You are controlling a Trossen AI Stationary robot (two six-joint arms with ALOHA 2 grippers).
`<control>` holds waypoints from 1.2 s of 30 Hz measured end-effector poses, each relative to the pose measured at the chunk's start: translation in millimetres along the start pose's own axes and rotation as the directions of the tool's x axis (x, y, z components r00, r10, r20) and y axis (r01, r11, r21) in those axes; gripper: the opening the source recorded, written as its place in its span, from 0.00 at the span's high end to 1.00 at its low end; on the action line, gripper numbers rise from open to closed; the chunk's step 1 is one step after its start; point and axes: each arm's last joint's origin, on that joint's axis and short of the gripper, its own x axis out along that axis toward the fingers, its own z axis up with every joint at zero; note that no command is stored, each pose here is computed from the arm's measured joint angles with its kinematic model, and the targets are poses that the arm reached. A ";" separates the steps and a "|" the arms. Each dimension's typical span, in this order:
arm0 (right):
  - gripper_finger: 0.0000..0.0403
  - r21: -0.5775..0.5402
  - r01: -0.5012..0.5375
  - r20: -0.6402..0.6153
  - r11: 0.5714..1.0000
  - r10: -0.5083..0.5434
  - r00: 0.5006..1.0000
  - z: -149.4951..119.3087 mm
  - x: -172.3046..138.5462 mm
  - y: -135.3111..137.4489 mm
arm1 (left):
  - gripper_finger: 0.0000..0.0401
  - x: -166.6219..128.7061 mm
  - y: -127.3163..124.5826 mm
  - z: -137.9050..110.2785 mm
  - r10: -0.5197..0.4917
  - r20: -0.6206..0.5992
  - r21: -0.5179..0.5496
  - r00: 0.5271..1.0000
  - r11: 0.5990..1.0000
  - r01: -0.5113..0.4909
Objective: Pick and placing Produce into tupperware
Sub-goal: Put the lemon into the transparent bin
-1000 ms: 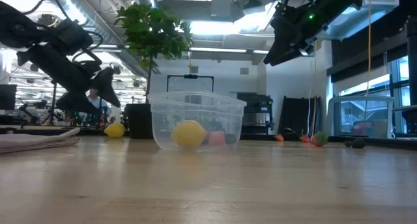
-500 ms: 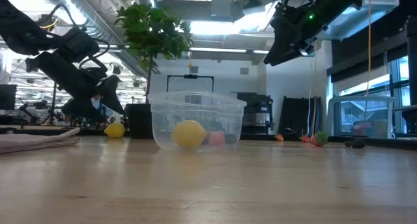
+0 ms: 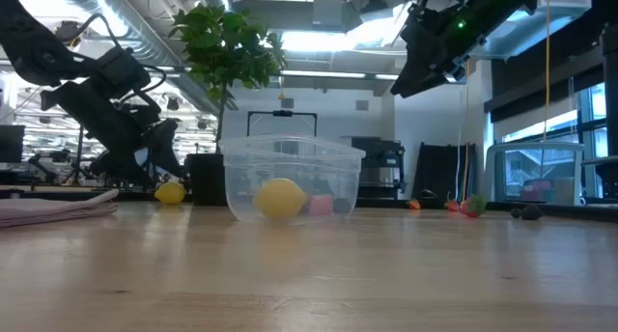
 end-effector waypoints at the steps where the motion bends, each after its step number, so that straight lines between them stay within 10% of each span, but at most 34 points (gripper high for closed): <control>1: 0.51 0.001 0.000 0.002 1.000 0.000 1.000 0.2 0.0 0.0 | 0.14 0.2 0.0 -0.2 0.005 0.000 0.002 1.000 1.000 -0.005; 36: 0.51 0.036 -0.003 0.014 0.999 0.002 1.000 1.4 -0.1 0.2 | 0.14 0.7 -3.2 -0.5 -0.018 0.001 0.064 1.000 0.998 0.018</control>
